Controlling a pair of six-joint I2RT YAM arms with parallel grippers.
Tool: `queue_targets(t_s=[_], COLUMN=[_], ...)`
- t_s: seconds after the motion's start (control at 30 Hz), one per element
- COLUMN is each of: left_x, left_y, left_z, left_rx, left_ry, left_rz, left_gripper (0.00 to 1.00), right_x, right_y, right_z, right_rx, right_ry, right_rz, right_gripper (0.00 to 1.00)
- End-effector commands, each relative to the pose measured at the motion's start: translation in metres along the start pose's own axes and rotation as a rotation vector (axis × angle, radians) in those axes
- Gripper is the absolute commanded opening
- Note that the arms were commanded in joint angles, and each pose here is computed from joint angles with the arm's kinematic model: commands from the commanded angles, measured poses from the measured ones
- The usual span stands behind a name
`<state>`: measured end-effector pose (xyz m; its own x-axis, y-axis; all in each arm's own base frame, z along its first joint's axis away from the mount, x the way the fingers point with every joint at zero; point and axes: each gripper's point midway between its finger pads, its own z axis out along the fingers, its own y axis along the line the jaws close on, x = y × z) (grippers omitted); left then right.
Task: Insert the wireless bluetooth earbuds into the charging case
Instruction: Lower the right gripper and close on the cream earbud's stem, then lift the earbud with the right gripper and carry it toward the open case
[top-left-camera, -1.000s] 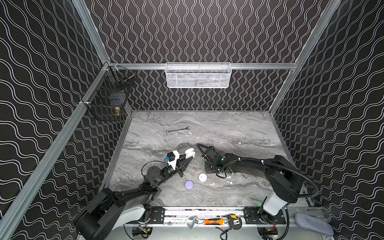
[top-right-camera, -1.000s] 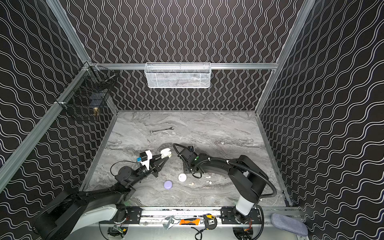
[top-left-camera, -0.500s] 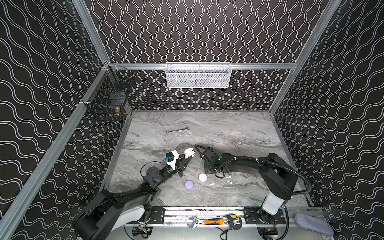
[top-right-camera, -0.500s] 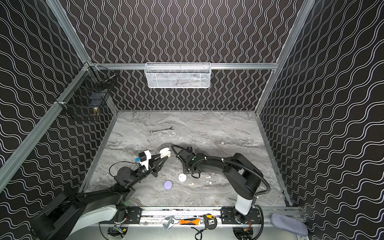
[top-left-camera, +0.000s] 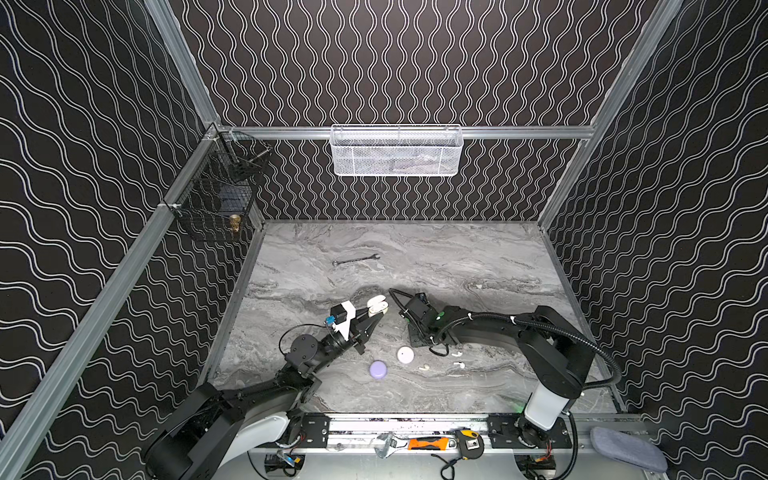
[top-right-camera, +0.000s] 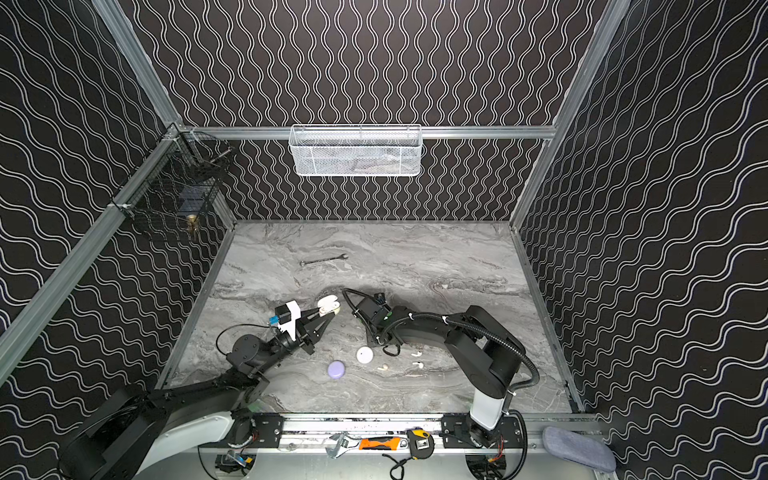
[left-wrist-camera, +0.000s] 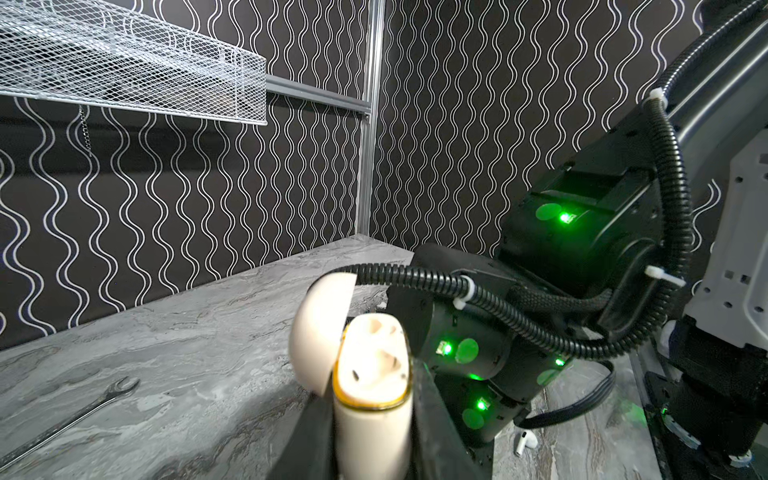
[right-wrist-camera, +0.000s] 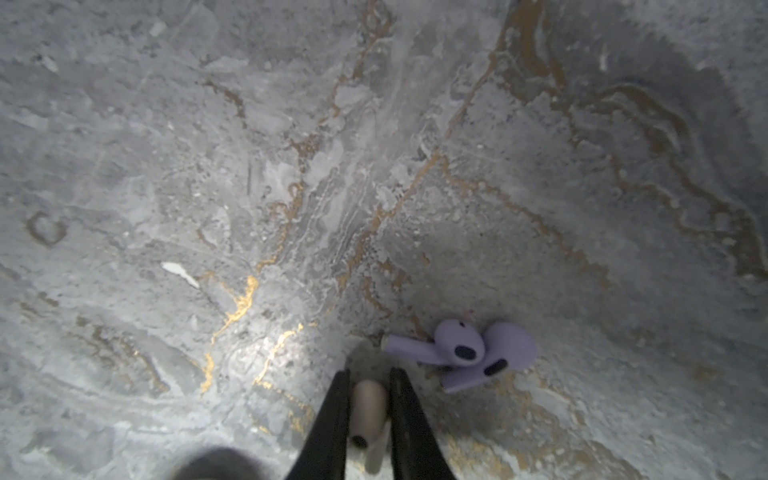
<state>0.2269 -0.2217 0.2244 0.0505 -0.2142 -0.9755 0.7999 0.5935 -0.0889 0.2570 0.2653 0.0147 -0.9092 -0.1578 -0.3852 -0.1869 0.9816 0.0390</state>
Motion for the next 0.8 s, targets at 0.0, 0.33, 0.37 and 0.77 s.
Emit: queue_targets(t_s=[0.0,0.33,0.37,0.77], left_x=[-0.006,-0.007,-0.008,-0.008], left_y=[0.001,0.001,0.001,-0.002], left_z=[0.000,-0.003,-0.003,-0.005], left_rx=[-0.005,-0.011,-0.013,0.009], left_ry=[-0.026,-0.036,-0.038,-0.061], left_rz=[0.009,0.009,0.009,-0.013], left_gripper=[0.00,0.00,0.00,0.00], right_x=[0.013,-0.001,-0.007,-0.089], right_y=[-0.002,0.004,0.006,0.032], right_z=[0.004,-0.016,-0.023,-0.154], right_rx=[0.003,-0.046,-0.060,-0.254], right_ry=[0.055,-0.010,-0.031,-0.414], right_rz=[0.005,0.033,0.036,0.084], right_gripper=[0.16,0.09,0.09,0.06])
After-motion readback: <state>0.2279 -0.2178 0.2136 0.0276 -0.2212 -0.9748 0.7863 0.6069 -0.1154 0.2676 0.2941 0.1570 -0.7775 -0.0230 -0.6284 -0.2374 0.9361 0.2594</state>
